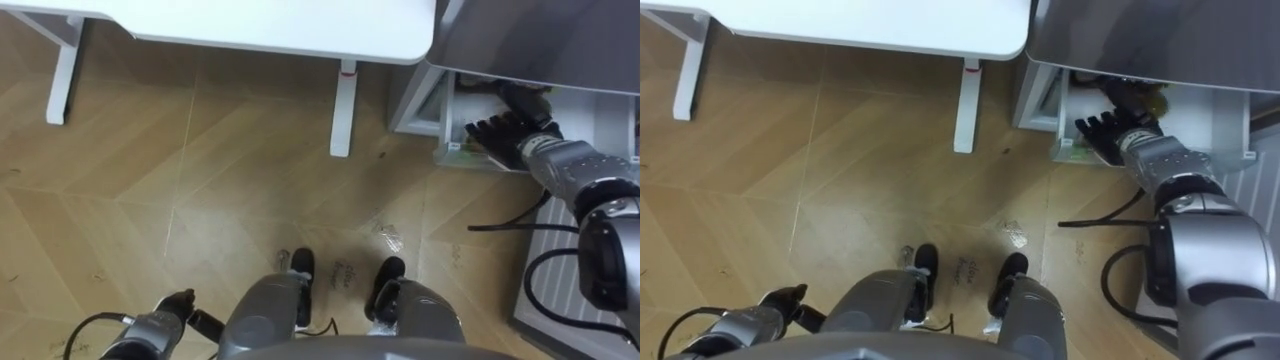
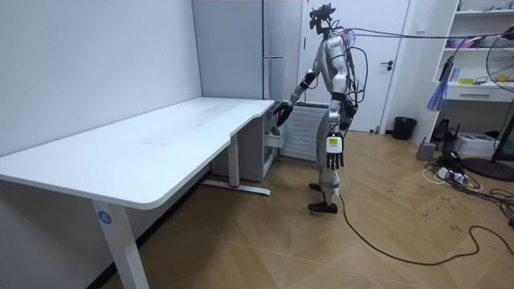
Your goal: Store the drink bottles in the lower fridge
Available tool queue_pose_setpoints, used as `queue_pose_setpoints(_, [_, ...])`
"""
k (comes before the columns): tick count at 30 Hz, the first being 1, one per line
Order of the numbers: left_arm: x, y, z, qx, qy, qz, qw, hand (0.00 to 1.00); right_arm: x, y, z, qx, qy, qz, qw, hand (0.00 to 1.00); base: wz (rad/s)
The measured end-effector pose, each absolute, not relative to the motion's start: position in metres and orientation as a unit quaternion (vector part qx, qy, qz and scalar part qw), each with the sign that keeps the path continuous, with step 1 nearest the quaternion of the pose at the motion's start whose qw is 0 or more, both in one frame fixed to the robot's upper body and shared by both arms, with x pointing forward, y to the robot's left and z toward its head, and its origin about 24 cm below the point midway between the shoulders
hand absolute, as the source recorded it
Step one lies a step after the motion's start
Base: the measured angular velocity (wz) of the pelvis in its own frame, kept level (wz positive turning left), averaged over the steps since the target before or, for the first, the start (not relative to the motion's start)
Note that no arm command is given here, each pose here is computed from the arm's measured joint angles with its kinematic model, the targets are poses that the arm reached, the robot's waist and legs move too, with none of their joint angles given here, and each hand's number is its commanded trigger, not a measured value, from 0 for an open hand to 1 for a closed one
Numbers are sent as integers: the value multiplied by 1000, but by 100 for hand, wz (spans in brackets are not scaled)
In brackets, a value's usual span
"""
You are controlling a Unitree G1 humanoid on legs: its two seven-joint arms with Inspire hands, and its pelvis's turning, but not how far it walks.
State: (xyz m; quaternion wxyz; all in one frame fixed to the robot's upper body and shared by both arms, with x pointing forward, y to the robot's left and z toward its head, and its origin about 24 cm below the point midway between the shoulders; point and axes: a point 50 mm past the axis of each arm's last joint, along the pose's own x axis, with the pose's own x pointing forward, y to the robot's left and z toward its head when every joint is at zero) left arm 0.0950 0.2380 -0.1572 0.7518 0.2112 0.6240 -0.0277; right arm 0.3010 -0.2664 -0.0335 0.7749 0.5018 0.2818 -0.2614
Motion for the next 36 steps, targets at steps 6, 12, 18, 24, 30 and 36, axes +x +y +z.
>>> queue_pose_setpoints(6, [95,238,-157,211,624,-28,752,0,301,-267,-33,502,281,-261,775,0,0])
queue_pose_setpoints(12, [94,239,-157,212,625,-27,751,0,301,-268,-33,500,281,-261,776,0,1])
queue_pose_setpoints(18, [92,243,-157,214,630,-25,746,0,296,-274,-35,474,292,-265,787,0,4])
queue_pose_setpoints(24, [93,245,-156,212,629,-29,747,0,294,-285,-32,437,292,-258,811,0,3])
queue_pose_setpoints(30, [91,255,-154,195,626,-1,755,0,282,-288,-42,414,309,-251,819,0,3])
queue_pose_setpoints(36, [77,262,-154,183,628,21,756,0,254,-302,-59,382,317,-246,833,0,-2])
